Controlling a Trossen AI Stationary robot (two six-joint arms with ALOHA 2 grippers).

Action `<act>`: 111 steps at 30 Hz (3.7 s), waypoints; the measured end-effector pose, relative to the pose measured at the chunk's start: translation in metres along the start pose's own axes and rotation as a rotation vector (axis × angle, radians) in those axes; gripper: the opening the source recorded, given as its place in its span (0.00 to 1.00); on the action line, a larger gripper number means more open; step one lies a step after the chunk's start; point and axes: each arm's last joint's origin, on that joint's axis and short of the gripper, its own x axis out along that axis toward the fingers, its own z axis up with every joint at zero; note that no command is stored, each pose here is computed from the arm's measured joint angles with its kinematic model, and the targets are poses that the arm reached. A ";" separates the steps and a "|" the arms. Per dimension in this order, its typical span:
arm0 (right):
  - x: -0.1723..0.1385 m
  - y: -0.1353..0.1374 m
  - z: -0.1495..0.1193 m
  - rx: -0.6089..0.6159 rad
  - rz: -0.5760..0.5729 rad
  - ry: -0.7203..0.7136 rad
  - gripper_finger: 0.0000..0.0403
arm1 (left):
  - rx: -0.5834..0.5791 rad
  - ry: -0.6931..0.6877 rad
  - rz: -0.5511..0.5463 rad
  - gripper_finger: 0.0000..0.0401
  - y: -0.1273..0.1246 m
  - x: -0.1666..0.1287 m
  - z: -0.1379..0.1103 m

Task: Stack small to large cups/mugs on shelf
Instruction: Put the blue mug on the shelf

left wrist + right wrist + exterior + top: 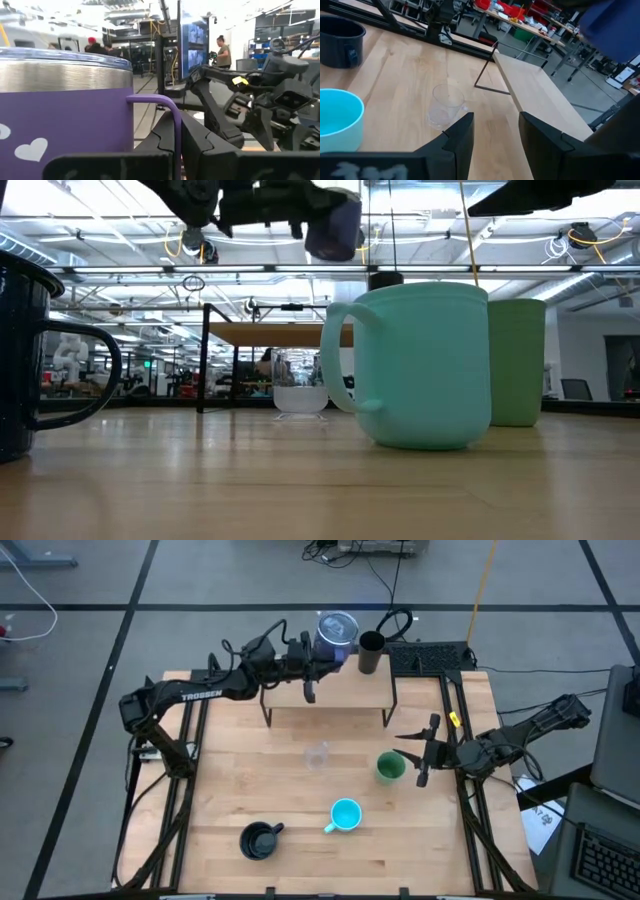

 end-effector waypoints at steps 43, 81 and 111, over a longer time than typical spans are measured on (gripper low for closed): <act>0.000 0.000 -0.001 -0.046 0.001 0.005 0.37 | -0.146 0.052 0.542 0.02 -0.014 0.015 -0.086; 0.000 0.000 0.002 -0.052 0.000 -0.013 0.37 | -0.151 0.091 0.628 0.02 -0.004 0.041 -0.105; 0.000 0.000 0.003 -0.060 -0.002 -0.022 0.37 | -0.184 0.182 0.574 0.09 -0.007 0.040 -0.113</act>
